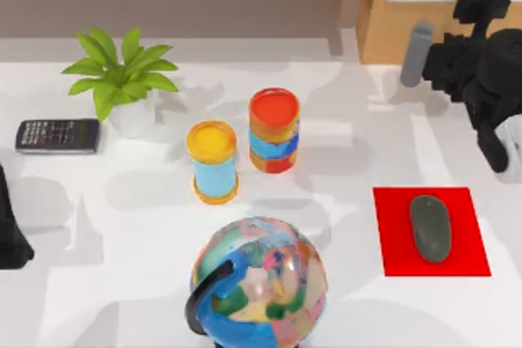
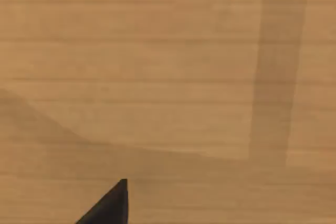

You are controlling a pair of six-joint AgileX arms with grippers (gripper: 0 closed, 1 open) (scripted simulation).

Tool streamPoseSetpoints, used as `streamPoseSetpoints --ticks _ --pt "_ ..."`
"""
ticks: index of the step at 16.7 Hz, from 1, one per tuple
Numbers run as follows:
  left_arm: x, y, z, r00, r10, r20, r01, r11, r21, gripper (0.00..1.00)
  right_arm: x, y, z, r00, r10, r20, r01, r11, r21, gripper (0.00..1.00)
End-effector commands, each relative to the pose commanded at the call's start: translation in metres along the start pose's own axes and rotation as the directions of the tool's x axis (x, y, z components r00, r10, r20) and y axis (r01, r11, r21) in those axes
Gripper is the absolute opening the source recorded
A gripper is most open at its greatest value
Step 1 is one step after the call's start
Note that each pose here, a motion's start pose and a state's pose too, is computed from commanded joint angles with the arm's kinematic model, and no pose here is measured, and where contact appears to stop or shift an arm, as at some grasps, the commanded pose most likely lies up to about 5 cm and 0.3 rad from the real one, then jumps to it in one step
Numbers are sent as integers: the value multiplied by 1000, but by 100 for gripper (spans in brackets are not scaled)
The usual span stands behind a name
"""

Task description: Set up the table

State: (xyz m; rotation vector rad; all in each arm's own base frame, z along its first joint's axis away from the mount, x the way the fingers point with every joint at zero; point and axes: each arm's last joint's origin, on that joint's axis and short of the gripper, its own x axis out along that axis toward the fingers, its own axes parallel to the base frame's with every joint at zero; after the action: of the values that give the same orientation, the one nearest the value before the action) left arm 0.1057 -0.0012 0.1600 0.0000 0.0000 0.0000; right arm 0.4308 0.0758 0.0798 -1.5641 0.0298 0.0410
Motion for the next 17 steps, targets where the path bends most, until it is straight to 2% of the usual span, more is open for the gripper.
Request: streamPoseSetpoints --ticks 3,6,14,17 --pt "0 0 0 1000 0 0 0 1000 0 100 -5 -7 3 999 -31 7 31 1000 1 100" --pt "0 0 0 1000 0 0 0 1000 0 100 -15 -7 3 999 -37 6 37 999 1 100" --pt "0 0 0 1000 0 0 0 1000 0 100 -40 7 -1 1000 19 -4 -19 1000 -2 100" --pt "0 0 0 1000 0 0 0 1000 0 100 -39 7 -3 1000 19 -9 -20 1000 -2 100"
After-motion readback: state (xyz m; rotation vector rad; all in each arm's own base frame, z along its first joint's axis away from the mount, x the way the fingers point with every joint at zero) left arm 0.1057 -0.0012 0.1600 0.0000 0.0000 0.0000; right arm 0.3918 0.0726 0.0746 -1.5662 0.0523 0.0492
